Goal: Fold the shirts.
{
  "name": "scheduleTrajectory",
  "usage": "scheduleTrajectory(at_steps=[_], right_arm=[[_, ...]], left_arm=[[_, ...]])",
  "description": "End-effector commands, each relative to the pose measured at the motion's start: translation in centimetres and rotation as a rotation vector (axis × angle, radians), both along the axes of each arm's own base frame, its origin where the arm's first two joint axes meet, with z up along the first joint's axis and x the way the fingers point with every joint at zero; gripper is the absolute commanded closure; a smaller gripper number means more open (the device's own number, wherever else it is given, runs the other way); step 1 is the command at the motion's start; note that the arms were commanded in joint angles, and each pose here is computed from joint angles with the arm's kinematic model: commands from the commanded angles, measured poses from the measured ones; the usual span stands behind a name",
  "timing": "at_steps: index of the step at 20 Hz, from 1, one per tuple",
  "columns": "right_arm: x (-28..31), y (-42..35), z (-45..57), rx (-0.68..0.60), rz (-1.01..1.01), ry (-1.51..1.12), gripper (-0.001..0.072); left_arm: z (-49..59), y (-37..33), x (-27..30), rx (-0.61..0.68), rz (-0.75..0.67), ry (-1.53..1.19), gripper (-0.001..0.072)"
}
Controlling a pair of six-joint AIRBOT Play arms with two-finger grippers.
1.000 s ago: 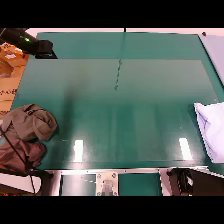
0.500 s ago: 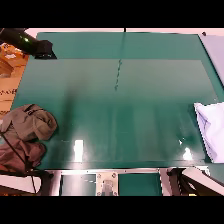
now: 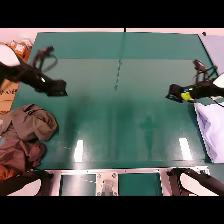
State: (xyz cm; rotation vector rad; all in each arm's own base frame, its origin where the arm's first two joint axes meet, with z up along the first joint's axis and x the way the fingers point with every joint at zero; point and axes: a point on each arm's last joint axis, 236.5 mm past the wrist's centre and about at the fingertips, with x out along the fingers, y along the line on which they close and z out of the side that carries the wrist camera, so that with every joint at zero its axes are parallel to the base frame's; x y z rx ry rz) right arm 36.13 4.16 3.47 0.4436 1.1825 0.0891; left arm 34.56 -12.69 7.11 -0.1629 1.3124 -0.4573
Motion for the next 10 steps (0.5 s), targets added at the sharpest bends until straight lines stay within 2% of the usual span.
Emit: scheduleTrajectory(at_steps=[1, 10], right_arm=[[0.33, 4.47, 0.42, -0.008, 0.124, -0.054, 0.0697], [0.27, 4.76, 0.4, -0.007, 0.131, -0.054, 0.0698]], left_arm=[[-3.44, -1.27, -2.96, 0.005, 0.019, 0.063, 0.0682], [-3.61, -1.26, -3.13, 0.007, 0.016, 0.07, 0.0681]])
